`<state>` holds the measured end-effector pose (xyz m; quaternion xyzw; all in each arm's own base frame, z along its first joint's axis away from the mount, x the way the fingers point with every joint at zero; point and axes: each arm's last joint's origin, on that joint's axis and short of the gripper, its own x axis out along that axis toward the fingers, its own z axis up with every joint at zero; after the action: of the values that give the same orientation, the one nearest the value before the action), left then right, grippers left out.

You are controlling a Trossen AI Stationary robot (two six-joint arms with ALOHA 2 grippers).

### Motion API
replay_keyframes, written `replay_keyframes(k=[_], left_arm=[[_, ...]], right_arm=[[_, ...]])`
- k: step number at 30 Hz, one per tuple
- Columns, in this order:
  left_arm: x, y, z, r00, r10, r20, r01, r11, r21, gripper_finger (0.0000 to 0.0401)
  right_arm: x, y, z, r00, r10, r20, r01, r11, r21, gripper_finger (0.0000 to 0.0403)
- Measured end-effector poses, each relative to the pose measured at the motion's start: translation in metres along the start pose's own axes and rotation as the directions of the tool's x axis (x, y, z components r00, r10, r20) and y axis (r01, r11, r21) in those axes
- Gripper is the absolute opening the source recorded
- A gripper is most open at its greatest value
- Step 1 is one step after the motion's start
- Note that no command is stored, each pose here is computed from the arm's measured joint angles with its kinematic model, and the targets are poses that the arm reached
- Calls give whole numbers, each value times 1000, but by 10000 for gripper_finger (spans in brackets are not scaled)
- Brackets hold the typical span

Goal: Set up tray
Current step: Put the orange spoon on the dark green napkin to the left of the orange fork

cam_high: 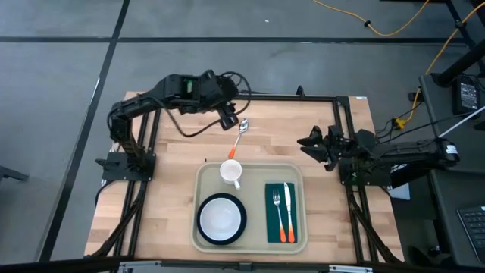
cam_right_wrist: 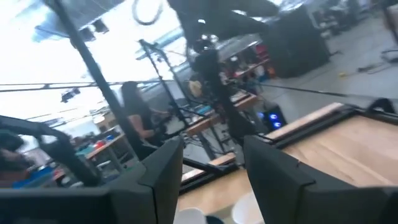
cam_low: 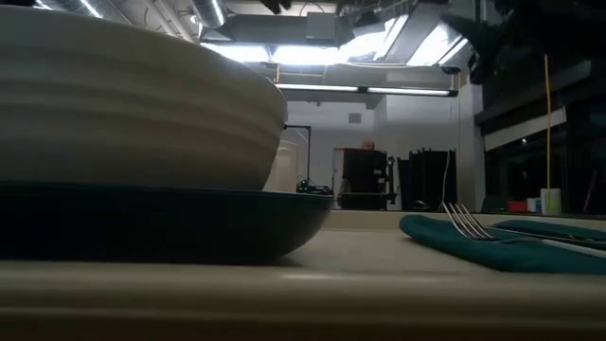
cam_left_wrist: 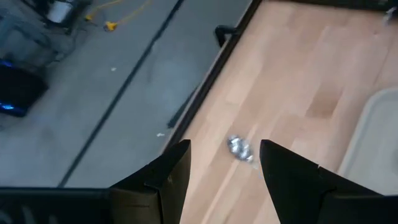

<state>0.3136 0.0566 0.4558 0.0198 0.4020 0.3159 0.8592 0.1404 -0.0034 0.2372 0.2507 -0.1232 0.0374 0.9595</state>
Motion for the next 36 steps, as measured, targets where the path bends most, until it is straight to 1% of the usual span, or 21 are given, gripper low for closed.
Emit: replay_keyframes(k=[2,4,6,7,9,11,13,14,16,18,22,27,29,31,34,36], left_arm=[[16,-3,3,999,-26,-30,25,1000,-7,187],[44,-10,5,995,-30,-97,31,1000,2,187],[74,-16,5,985,-36,-167,37,999,-1,187],[87,-19,4,980,-37,-193,37,999,-2,187],[108,-23,3,970,-40,-239,41,999,0,187],[128,-26,0,957,-51,-287,51,999,-7,187],[149,-29,-3,940,-66,-335,61,998,-25,187],[158,-29,-5,930,-74,-359,63,997,-43,187],[173,-30,-10,908,-96,-409,70,994,-79,187],[186,-33,-16,881,-118,-458,74,991,-112,187],[205,-44,-27,833,-106,-543,52,992,-114,187],[221,-59,-33,820,-103,-562,47,993,-113,187],[227,-64,-37,812,-96,-575,45,994,-103,187],[235,-66,-45,804,-93,-587,35,993,-110,187],[242,-67,-64,775,-83,-627,17,994,-111,187],[242,-70,-73,791,-111,-601,36,990,-136,187]], right_arm=[[1,5,6,1000,26,-8,-26,1000,-3,177],[3,10,14,999,29,-14,-30,1000,-3,177],[6,16,24,999,7,-34,-8,1000,-14,177],[8,18,30,999,-18,-45,17,1000,-24,177],[10,21,38,990,-110,-91,104,992,-65,177],[12,23,46,966,-217,-140,199,971,-130,177],[13,25,52,935,-302,-185,267,944,-193,177],[13,26,56,924,-328,-195,286,933,-217,177],[13,28,60,911,-348,-223,287,921,-265,177],[13,31,63,910,-340,-237,266,918,-294,177],[12,33,64,918,-300,-259,210,922,-325,177],[11,32,62,910,-309,-276,206,916,-344,177],[11,32,61,909,-299,-291,189,917,-351,177],[11,32,61,911,-286,-298,175,920,-350,177],[11,32,61,910,-283,-303,170,921,-350,177],[11,32,60,909,-284,-305,170,921,-350,177]])
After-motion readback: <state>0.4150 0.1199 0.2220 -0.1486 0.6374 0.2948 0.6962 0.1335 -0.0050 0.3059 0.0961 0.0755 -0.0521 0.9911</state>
